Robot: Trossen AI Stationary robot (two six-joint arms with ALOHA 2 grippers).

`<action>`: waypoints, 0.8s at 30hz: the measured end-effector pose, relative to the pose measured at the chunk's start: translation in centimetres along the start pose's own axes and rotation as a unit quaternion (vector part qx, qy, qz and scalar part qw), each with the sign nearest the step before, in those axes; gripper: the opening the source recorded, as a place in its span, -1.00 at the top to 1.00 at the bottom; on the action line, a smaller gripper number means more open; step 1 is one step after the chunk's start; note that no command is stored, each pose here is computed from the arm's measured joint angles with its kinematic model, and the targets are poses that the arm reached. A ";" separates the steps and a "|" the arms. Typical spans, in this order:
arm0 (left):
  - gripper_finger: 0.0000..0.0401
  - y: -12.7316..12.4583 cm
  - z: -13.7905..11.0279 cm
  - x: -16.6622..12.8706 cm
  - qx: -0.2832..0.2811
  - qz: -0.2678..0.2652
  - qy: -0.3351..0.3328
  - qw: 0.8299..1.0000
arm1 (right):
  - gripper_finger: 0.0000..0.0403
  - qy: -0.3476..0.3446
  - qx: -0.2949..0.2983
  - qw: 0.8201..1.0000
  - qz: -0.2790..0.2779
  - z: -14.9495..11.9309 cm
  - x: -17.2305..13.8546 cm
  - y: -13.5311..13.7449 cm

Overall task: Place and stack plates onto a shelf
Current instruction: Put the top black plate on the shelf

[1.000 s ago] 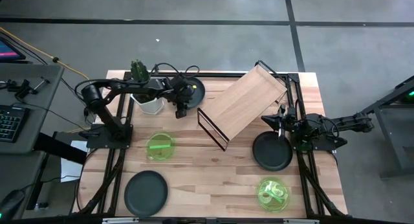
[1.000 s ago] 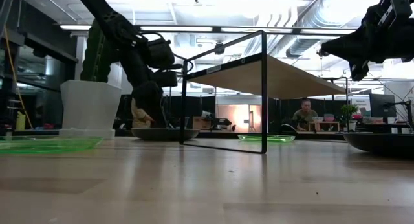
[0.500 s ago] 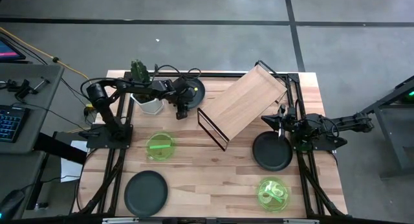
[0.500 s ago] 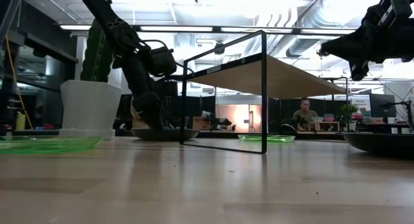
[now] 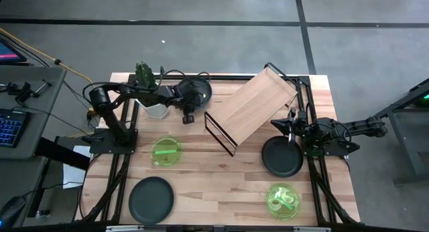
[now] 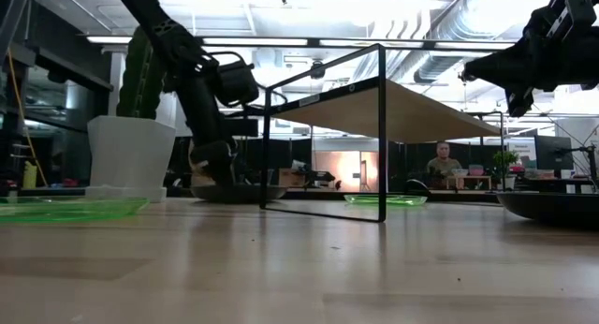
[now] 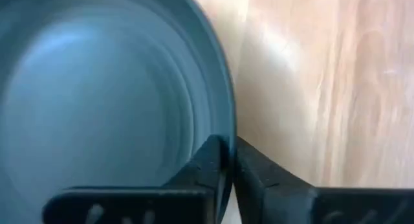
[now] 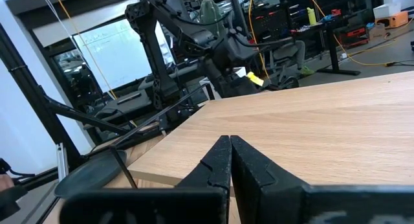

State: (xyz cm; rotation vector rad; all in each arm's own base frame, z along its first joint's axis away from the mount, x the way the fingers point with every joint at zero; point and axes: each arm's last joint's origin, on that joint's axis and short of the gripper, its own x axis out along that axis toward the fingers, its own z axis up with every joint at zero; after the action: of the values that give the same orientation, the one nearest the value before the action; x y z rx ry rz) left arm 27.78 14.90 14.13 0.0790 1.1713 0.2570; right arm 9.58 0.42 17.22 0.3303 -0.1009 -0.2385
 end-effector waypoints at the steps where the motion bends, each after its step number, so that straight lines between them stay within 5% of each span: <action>1: 0.93 -0.1 0.1 -0.3 0.002 0.005 0.000 1.000 | 1.00 0.000 0.000 1.000 0.000 0.0 0.0 0.0; 12: 0.99 -2.3 1.7 -7.0 0.048 0.107 -0.061 0.991 | 1.00 0.000 0.000 1.000 0.000 0.0 0.0 0.0; 18: 0.99 -4.1 2.7 -12.6 0.086 0.173 -0.160 0.968 | 1.00 0.000 0.000 1.000 0.000 0.0 0.0 0.0; 24: 0.99 -4.5 6.4 -17.4 0.096 0.168 -0.261 0.946 | 1.00 0.001 0.000 1.000 0.000 0.0 0.0 0.0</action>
State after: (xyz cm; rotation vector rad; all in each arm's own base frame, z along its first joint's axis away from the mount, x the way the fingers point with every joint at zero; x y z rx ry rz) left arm 28.05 6.81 31.41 0.4938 0.6448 0.3934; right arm 9.59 0.42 17.21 0.3300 -0.0999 -0.2379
